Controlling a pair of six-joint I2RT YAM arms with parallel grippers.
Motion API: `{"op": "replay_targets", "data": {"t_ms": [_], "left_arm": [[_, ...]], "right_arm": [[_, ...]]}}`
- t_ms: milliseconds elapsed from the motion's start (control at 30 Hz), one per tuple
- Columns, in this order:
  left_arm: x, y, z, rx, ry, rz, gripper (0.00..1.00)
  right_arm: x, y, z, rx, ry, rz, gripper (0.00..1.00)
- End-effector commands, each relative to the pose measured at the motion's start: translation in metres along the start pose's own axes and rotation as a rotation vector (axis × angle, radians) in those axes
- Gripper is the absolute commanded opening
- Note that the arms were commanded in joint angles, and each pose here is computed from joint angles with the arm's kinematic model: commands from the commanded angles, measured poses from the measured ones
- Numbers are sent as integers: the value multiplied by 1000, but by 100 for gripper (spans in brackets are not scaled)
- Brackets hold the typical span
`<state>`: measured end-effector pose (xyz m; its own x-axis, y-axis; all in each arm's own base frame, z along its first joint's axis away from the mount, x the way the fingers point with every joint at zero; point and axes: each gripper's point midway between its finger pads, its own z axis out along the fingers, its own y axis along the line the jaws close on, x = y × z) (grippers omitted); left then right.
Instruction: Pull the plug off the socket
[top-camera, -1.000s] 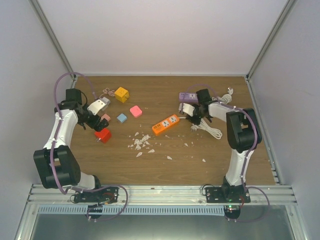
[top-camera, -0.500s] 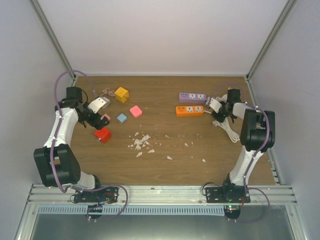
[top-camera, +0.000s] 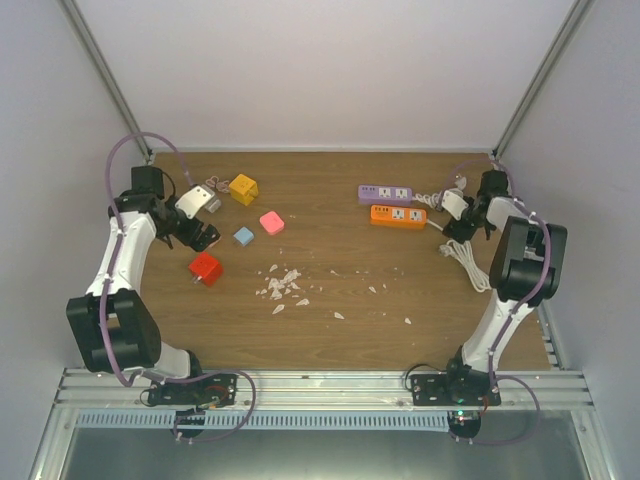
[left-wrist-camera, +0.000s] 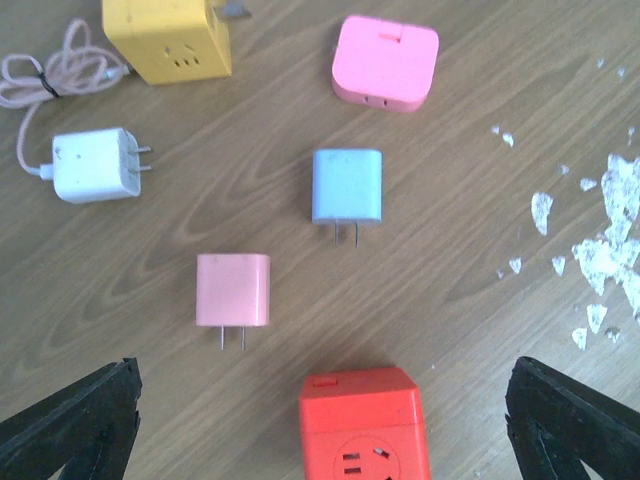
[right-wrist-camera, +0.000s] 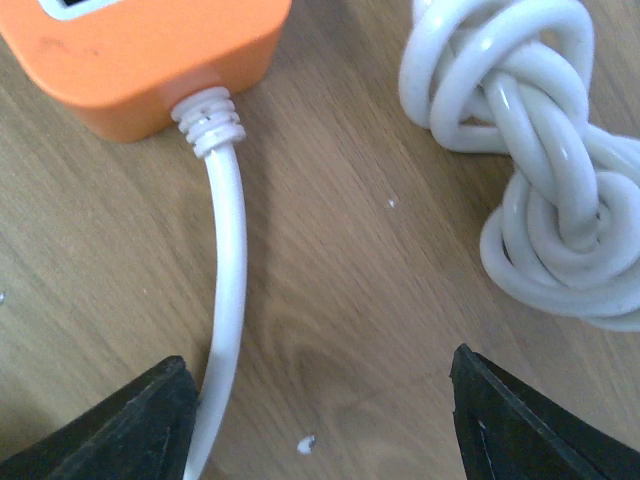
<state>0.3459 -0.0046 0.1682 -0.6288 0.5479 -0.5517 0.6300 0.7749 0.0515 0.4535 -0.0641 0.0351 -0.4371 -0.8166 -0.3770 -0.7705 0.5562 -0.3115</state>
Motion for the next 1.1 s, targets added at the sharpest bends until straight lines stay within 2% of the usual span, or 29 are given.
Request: {"op": "replay_targets", "data": {"t_ms": [0, 167, 433, 567, 800, 1067], "left_arm": [[-34, 8, -9, 0, -107, -12, 99], [-70, 15, -22, 44, -227, -69, 99], [-139, 41, -80, 64, -453, -151, 99], [-155, 51, -96, 30, -528, -182, 99], [-145, 48, -84, 31, -568, -257, 99], [-100, 35, -44, 18, -506, -309, 99]], "right_arm": [[-25, -11, -44, -3, -67, 26, 84], [-68, -35, -96, 36, -197, 62, 99], [-139, -47, -189, 31, -467, 155, 100], [-164, -39, -232, 19, -607, 206, 100], [-181, 0, -273, -53, -832, 345, 100], [-158, 42, -252, -74, -803, 375, 100]]}}
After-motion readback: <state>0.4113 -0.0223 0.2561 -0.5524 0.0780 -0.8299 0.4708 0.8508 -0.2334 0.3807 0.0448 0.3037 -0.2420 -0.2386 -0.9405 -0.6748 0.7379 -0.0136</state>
